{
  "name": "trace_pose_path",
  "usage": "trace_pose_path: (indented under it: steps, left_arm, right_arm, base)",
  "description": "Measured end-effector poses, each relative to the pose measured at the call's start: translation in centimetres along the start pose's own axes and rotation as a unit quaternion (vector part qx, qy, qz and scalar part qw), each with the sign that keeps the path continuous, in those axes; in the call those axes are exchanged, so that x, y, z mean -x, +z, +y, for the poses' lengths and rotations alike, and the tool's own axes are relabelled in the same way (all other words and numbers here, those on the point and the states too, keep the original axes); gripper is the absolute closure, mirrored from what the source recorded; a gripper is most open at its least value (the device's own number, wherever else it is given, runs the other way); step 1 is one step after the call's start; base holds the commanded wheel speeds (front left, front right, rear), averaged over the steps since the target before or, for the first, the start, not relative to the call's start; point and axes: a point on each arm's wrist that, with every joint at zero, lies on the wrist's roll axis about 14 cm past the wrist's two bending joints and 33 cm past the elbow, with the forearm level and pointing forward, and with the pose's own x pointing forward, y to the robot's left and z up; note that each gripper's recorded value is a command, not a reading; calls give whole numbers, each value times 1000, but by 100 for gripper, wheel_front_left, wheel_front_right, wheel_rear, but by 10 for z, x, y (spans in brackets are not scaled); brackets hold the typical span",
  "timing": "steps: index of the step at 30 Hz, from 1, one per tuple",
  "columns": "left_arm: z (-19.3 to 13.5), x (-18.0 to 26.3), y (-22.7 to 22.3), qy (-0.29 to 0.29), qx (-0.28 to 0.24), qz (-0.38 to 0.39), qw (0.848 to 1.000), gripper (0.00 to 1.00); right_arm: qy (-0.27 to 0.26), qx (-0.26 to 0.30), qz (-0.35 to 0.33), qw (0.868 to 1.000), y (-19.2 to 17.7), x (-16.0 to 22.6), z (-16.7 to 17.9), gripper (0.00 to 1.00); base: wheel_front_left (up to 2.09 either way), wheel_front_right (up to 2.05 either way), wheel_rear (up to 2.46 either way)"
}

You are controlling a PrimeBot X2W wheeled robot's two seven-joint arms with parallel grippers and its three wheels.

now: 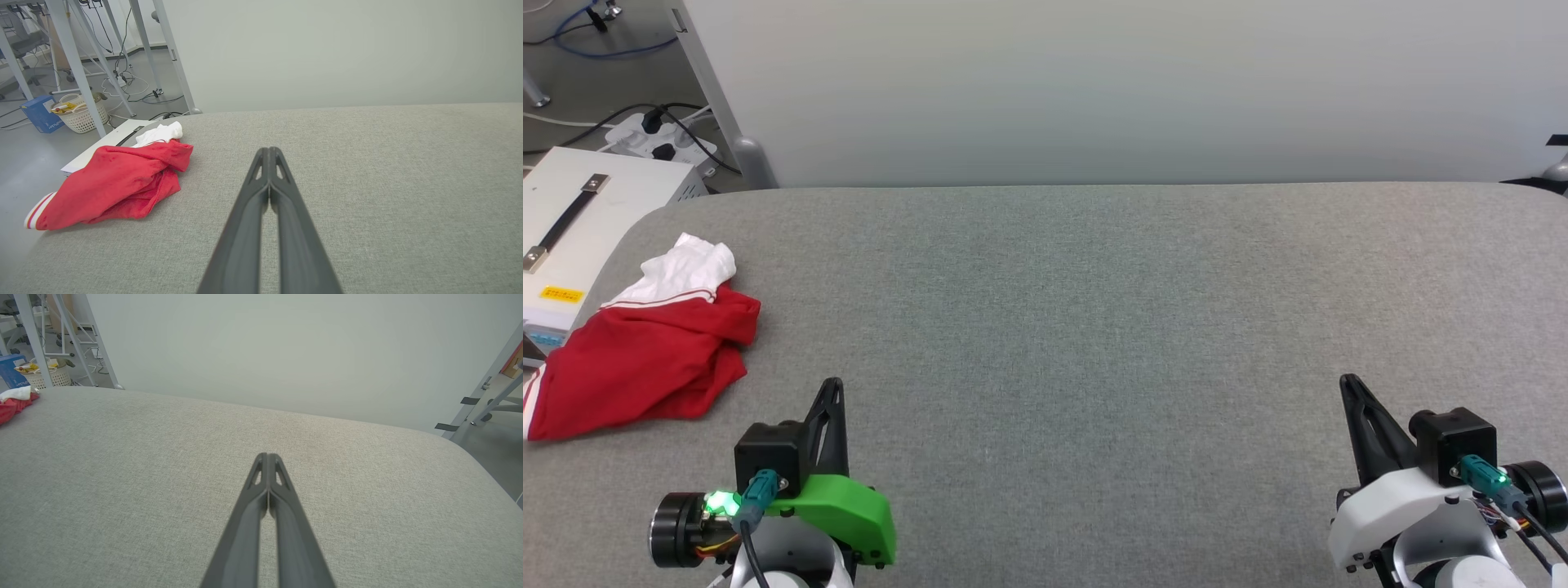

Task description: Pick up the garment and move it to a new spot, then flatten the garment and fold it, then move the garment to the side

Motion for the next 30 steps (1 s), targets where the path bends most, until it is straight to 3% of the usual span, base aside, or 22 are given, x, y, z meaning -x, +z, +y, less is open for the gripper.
trace_pose_path:
  steps: [6, 7, 30]
  left_arm:
    - [0, 0, 0, 0, 0, 0, 1000, 100]
    - [0, 0, 0, 0, 0, 0, 1000, 0]
    - [-4, 0, 3, 0, 5, -13, 1000, 0]
  right_arm:
    - [0, 0, 0, 1000, 0, 0, 0, 100]
    - [0, 0, 0, 1000, 0, 0, 0, 0]
    - [-14, -16, -22, 1000, 7, 1, -10, 0]
  base:
    - [0, 0, 0]
    - [0, 0, 0]
    - [0, 0, 0]
